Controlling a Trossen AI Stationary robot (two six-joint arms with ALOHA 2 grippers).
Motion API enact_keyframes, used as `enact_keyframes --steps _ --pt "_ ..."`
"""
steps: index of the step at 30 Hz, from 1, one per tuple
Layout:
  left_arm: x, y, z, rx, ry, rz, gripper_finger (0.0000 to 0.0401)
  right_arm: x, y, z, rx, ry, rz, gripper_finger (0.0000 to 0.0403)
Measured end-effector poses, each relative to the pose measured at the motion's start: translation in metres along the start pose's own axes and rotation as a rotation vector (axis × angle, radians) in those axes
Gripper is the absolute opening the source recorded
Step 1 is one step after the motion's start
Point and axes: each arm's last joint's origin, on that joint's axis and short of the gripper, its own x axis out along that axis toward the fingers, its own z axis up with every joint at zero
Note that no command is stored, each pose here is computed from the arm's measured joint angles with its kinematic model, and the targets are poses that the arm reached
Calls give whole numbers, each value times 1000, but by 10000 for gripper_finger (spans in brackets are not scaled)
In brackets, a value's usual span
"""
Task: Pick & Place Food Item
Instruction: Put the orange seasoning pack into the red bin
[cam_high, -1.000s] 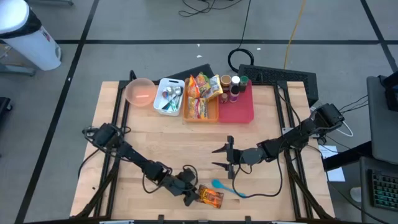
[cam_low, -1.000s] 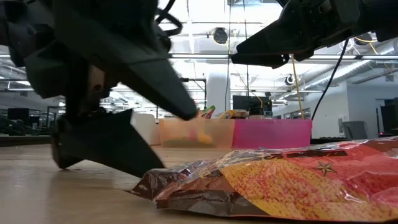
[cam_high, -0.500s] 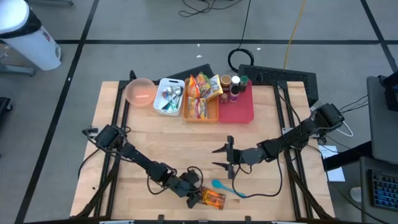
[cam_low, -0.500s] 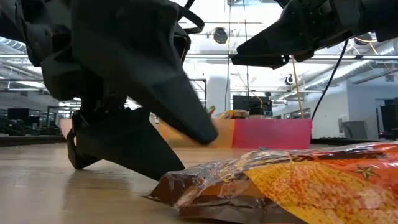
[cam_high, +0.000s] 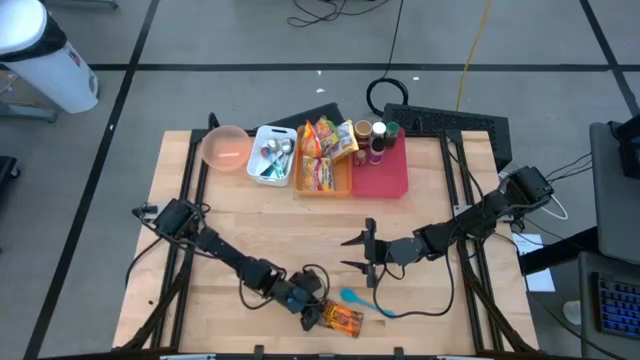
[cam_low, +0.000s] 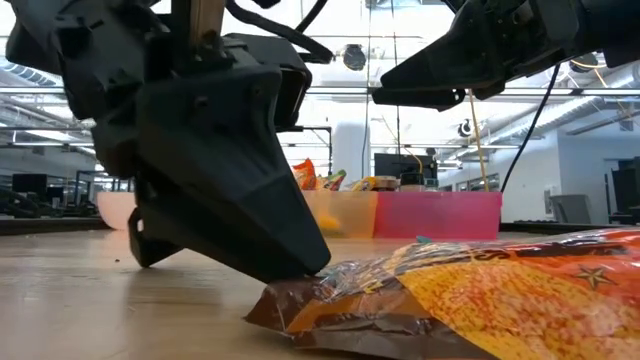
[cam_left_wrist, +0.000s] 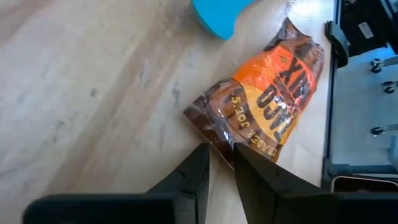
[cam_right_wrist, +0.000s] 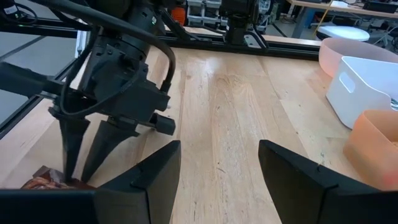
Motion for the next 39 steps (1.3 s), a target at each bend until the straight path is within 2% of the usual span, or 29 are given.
enact_keyframes --steps 5,10,23,27,31,39 --pt "0 3 4 29 -11 15 69 0 0 0 0 0 0 210" --pt "1 4 4 53 -17 22 10 0 0 0 0 0 0 210" --pt "-2 1 5 95 31 -23 4 0 0 0 -1 2 0 210" --pt "-2 1 7 84 66 -60 24 0 0 0 -2 4 3 210" --pt "-3 -2 10 84 42 -81 53 0 0 0 -2 4 3 210" --pt "-3 0 12 76 31 -68 143 0 0 0 -2 5 3 210"
